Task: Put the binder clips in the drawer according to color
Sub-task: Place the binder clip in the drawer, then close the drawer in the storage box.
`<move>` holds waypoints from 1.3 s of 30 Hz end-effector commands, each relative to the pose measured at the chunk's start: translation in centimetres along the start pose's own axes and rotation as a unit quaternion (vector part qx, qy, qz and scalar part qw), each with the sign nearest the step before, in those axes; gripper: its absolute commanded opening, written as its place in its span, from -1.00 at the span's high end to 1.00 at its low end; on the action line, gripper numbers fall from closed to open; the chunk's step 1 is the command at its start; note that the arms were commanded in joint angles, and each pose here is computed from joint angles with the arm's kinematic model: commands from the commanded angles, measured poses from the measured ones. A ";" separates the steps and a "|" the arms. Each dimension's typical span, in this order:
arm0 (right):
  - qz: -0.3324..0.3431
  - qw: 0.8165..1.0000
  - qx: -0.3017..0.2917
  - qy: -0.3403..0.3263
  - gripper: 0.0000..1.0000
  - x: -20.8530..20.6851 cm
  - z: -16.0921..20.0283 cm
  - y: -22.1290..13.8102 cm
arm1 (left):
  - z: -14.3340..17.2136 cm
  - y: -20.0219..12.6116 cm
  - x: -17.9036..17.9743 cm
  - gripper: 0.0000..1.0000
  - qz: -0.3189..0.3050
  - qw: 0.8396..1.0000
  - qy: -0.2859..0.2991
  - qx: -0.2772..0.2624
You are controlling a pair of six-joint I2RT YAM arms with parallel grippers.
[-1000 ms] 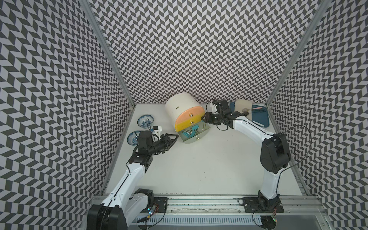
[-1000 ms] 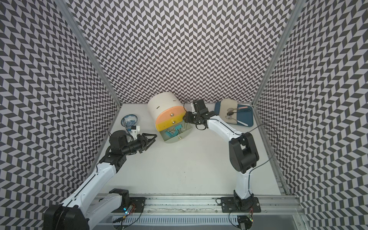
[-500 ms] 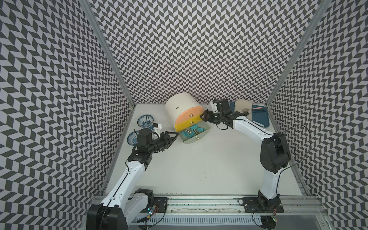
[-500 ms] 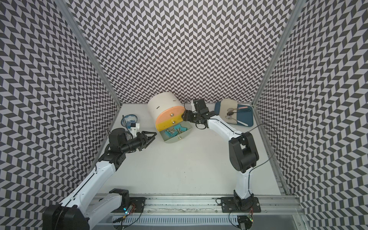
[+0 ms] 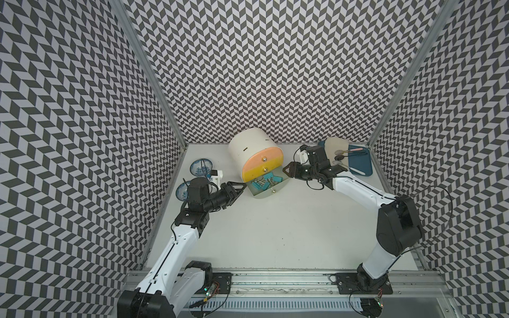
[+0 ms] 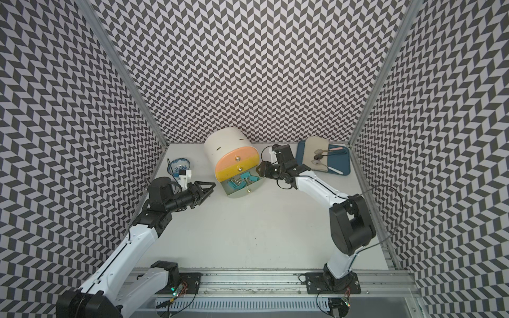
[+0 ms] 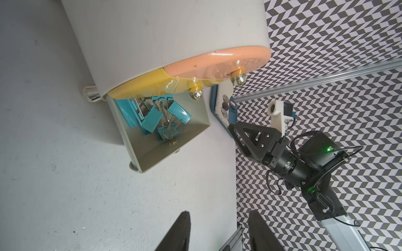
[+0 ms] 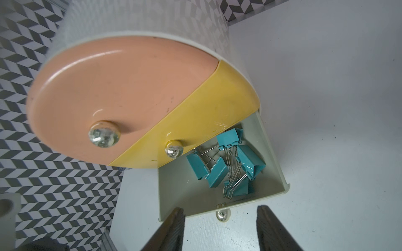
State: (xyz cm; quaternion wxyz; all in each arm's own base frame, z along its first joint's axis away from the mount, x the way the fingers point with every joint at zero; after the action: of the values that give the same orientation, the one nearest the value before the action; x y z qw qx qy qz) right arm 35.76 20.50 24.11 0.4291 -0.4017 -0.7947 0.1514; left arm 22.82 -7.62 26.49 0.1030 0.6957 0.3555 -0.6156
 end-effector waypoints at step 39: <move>-0.171 0.980 0.044 0.089 0.11 -1.0 9.4 4.2 | 1.6 -2.2 0.5 0.05 -0.020 1.000 0.002 -0.015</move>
State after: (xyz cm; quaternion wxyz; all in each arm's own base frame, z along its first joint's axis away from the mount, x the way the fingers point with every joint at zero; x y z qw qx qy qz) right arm 29.95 22.71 14.87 0.5491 -0.2631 -0.7877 0.0938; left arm 20.39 -7.02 26.52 0.1037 0.6869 0.3715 -0.6159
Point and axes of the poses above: each gripper's point midway between its finger pads, its own y axis out along the fingers, its own x axis along the line the jaws close on, z = x × y, the point moved 10 cm from there along -y, back along the fingers, and after that the axes turned 5 degrees about -y, right-handed, at the moved point
